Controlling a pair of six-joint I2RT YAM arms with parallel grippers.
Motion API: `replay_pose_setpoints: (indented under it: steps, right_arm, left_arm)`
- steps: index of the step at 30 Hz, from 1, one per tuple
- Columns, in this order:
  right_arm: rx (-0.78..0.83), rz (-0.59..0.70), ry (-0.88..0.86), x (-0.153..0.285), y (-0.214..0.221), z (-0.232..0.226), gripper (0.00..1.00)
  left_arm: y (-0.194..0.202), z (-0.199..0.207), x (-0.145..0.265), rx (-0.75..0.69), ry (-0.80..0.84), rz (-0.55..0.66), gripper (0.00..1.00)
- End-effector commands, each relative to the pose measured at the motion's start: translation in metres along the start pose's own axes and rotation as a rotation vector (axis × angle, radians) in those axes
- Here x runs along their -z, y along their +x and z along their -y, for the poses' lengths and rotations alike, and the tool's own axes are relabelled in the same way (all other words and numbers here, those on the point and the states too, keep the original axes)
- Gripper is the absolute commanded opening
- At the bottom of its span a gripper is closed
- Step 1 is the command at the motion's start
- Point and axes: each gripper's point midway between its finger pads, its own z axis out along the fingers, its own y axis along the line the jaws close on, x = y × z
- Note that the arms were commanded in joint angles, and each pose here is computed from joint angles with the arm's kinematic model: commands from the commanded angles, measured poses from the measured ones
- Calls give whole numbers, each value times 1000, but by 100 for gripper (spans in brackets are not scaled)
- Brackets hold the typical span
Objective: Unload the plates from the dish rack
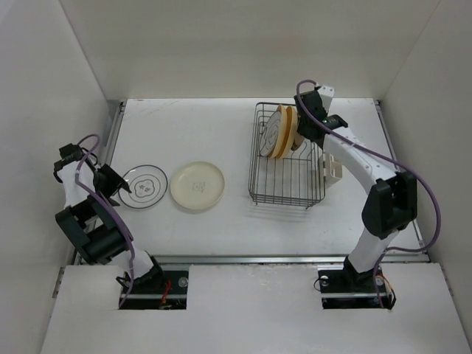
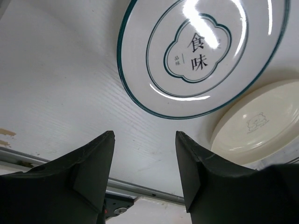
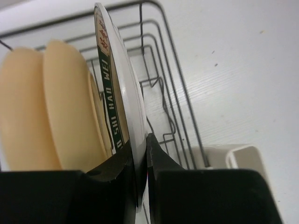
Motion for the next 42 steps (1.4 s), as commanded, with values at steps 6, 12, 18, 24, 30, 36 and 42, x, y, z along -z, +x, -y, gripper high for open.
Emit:
replay_pose_setpoints:
  steps: [6,12,18,24,30,36,42]
  right_arm:
    - [-76,272,192,67,-98,48,0]
    - [-115,357,321,101,-130,81,0]
    - [-191,510,-310,191,-164,-15,0]
    - [52,276,-971,218,-83,-163,0]
    - [236,37,-1426,250,13,-236,0]
    - [296,-140,-1678,280,70,-259,0]
    - [313,-179,-1734,284,89,-265,0]
  left_arm:
    - [-13,26,55,-147,42,179,53]
    - [-16,55,84,-312,207,282,54]
    - [33,118,109,-651,474,163,66]
    - [94,176,126,-911,729,44,76]
    - [98,197,125,-896,771,35,78]
    - [97,191,101,-912,707,4,78]
    - [88,164,64,-940,543,-5,75]
